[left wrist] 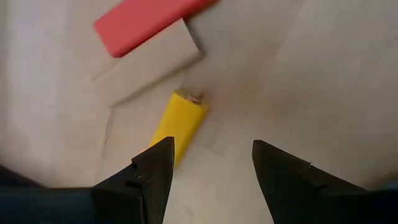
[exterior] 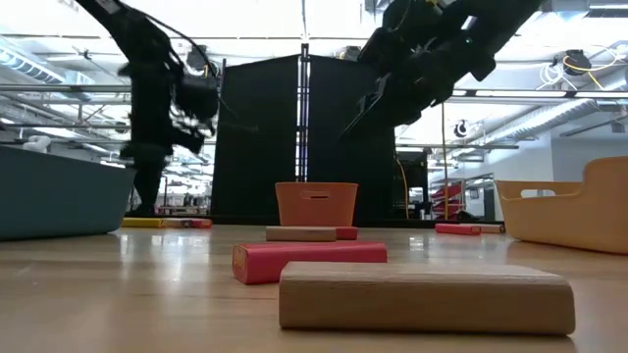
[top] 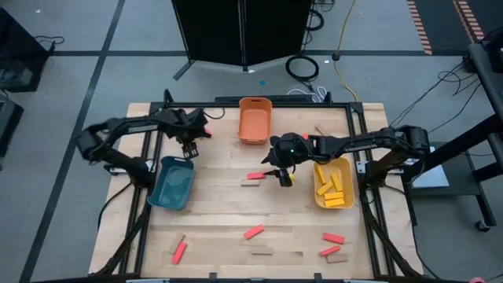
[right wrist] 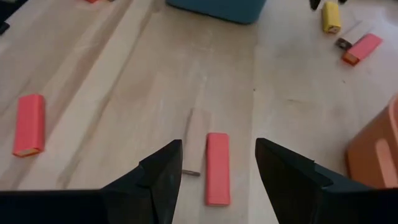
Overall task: Sort blocks
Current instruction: Put the yellow block into the yellow bin
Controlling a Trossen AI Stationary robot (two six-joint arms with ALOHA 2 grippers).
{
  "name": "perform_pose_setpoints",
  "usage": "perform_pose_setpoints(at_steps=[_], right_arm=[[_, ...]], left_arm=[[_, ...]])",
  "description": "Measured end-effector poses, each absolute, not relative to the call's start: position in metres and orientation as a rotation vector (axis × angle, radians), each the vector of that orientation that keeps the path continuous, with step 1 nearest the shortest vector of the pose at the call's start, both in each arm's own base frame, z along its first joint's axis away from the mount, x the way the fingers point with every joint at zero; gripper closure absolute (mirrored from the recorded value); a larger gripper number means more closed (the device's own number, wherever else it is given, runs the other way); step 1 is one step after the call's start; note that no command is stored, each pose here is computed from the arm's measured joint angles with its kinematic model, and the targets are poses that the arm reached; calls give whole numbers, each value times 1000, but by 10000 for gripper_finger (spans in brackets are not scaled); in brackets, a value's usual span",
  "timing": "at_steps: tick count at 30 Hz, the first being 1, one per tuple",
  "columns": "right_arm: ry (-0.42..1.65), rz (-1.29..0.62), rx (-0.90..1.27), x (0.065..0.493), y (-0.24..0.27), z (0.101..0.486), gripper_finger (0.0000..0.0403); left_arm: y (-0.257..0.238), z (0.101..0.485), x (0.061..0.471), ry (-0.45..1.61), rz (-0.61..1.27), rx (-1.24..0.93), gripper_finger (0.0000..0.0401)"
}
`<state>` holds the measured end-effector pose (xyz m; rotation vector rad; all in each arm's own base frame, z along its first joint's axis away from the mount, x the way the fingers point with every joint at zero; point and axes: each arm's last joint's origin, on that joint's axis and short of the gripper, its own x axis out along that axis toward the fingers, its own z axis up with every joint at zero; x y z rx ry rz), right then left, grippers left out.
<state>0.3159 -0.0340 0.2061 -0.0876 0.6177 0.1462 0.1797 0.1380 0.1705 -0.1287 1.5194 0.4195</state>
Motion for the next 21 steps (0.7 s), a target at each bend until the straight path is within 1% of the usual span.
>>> perform_pose_setpoints(at_steps=[6,10,17,21], right_arm=[[613,123,-83,315,-42,207,206],[612,122,-85,315,-42,207,206],[612,118,-85,315,-43,207,206],[612,118,-85,315,-43,207,206]], left_arm=[[147,146,188,1620,404,-45,186],[151,140,192,1625,405,-15,186],[150,141,190,1633,418,-4,186],[149,147,189,1671,416,-31,186]])
